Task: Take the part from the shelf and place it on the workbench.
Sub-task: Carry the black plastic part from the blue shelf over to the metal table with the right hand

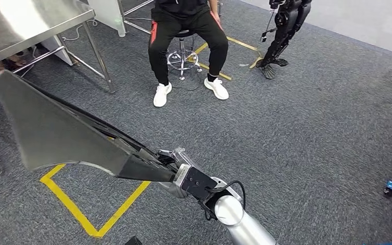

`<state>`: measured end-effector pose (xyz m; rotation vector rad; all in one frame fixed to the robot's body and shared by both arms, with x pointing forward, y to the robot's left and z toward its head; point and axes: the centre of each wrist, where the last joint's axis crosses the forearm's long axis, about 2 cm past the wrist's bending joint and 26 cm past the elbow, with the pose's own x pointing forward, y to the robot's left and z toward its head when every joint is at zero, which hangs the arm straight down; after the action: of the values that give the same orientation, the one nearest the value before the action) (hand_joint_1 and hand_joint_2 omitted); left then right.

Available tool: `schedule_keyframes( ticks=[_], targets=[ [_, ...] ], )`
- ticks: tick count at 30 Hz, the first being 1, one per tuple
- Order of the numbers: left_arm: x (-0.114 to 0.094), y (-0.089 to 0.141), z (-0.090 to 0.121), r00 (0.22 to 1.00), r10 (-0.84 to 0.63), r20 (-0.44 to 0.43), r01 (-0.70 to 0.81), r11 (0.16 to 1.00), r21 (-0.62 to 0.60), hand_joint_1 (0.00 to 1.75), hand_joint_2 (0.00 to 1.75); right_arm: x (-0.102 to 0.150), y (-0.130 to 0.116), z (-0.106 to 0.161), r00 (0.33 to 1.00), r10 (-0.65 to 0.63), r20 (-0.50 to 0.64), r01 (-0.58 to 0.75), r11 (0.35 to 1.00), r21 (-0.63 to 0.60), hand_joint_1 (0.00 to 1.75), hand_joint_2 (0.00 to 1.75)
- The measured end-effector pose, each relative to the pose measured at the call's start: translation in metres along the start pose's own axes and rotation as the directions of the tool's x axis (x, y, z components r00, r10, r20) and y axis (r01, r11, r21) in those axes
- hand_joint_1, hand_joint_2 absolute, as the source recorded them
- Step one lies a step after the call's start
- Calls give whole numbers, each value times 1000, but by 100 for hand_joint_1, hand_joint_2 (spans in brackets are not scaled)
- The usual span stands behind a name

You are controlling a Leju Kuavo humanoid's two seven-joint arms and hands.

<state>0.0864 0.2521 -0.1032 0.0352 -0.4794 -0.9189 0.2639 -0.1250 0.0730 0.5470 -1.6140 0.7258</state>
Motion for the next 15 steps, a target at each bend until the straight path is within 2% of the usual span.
schedule_keyframes(
  ticks=[15],
  targets=[
    [0,2,0,1000,-11,-7,11,1000,1,0,175,3,4,-2,1000,-3,11,4,1000,-5,175,175]
  ],
)
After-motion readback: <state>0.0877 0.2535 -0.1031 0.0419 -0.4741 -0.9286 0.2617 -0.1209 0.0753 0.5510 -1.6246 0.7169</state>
